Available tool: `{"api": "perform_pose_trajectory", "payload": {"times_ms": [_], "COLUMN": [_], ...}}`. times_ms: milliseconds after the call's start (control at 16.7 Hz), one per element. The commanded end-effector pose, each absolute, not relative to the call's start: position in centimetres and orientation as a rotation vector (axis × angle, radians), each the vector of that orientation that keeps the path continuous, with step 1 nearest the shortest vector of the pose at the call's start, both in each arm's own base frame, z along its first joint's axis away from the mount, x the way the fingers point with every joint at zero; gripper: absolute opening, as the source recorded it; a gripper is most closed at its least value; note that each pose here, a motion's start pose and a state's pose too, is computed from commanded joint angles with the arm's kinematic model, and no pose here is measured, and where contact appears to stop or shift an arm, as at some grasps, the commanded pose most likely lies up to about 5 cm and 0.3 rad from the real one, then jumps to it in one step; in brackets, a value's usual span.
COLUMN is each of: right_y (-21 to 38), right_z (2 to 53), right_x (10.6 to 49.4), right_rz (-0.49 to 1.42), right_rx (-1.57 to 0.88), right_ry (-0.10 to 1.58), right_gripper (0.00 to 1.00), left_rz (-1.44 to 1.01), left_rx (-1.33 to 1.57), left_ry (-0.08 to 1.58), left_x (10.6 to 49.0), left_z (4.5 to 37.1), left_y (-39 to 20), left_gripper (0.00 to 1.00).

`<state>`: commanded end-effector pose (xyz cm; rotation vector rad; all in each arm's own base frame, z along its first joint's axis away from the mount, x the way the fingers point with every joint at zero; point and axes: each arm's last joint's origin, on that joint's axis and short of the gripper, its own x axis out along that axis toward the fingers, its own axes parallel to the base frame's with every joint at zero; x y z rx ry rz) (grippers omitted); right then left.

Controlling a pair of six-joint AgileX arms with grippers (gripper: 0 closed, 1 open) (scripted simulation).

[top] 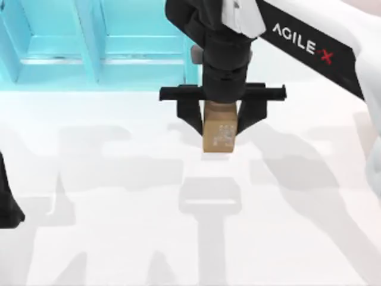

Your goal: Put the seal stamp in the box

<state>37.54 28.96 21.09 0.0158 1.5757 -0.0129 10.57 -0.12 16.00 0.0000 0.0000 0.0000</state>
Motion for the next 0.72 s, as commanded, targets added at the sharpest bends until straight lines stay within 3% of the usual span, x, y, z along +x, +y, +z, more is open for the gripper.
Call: {"api": "perform_pose_trajectory", "payload": {"times_ms": [480,720], "right_y": [28.7,24.2], "right_z": [23.1,23.5], "right_x": [37.2,39.3], "right_rz": [-0.008,-0.017], "right_rx": [0.016,0.011], "right_ry": [1.573,1.584], "right_gripper": [0.00,0.00], "left_rz": [0.000,0.000], "left_rx": [0.000,0.000], "left_ry": [0.000,0.000], "left_x": [10.6,10.6], "left_z": [16.0,16.0], "left_y": [-0.1,-0.1], "left_gripper": [1.00,1.00]}}
